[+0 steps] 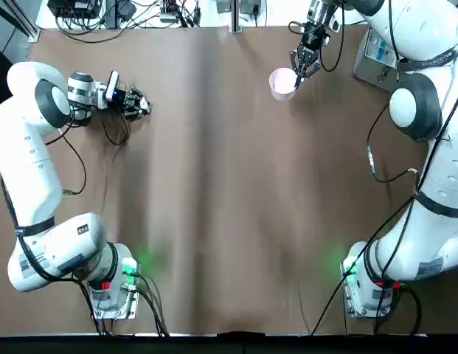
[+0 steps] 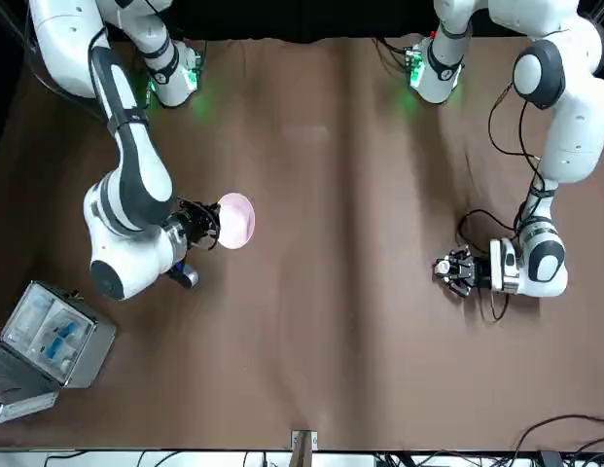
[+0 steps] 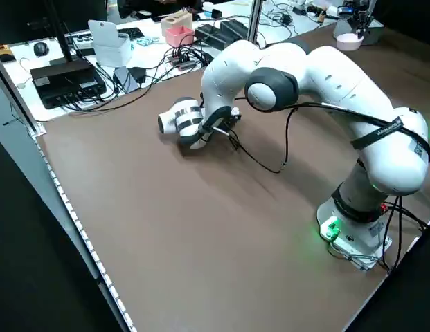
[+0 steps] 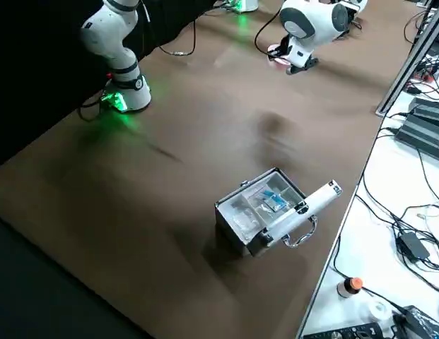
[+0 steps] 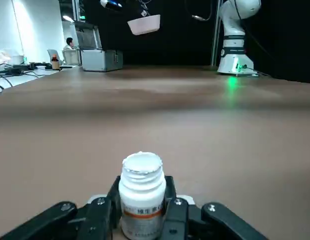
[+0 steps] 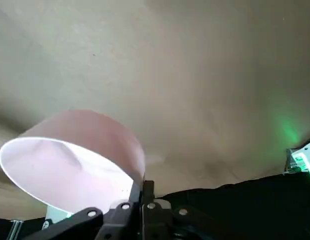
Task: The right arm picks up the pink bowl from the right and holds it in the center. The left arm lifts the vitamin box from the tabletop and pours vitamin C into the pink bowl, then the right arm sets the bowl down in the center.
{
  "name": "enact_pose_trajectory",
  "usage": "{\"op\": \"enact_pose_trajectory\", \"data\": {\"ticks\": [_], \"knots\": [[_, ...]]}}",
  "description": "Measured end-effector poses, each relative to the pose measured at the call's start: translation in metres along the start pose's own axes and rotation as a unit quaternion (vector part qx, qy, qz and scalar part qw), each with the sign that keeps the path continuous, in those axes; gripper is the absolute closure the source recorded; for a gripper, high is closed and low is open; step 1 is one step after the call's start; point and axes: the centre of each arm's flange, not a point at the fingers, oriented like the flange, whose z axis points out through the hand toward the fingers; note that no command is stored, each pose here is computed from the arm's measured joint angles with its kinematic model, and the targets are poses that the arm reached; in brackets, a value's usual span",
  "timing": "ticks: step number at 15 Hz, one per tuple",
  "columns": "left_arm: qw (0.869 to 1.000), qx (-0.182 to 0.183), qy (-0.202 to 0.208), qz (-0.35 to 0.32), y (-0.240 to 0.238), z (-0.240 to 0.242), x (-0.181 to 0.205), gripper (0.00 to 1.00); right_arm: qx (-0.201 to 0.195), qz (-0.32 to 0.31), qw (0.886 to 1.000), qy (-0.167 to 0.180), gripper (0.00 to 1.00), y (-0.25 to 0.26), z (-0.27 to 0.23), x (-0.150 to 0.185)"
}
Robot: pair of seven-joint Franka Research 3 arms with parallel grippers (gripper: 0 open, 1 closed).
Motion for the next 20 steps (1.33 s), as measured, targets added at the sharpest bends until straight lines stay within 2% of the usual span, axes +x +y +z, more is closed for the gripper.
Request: {"op": "enact_pose_trajectory", "data": {"ticks": [4,10,11,14,17,20], "knots": [[1.000,-0.022,-0.009,0.020,-0.014,0.016,0.016,0.65,0.009,0.005,1.000,-0.003,0.98,0.005,-0.005,0.004],[0.993,-0.059,-0.058,0.085,-0.069,0.054,0.128,0.65,0.022,0.000,1.000,-0.002,0.98,0.002,-0.013,0.000],[0.991,-0.062,-0.071,0.100,-0.082,0.078,0.153,0.65,0.032,-0.005,0.999,-0.008,0.98,-0.002,-0.016,-0.004],[0.989,-0.042,-0.085,0.113,-0.104,0.125,0.185,0.65,0.035,-0.015,0.999,-0.016,0.98,-0.013,-0.010,-0.013],[0.989,-0.028,-0.104,0.098,-0.118,0.154,0.231,0.65,0.027,-0.023,0.999,-0.018,0.98,-0.027,0.001,-0.025],[0.987,-0.021,-0.124,0.096,-0.126,0.199,0.268,0.65,0.031,0.002,0.999,-0.015,0.98,-0.048,0.016,-0.035]]}}
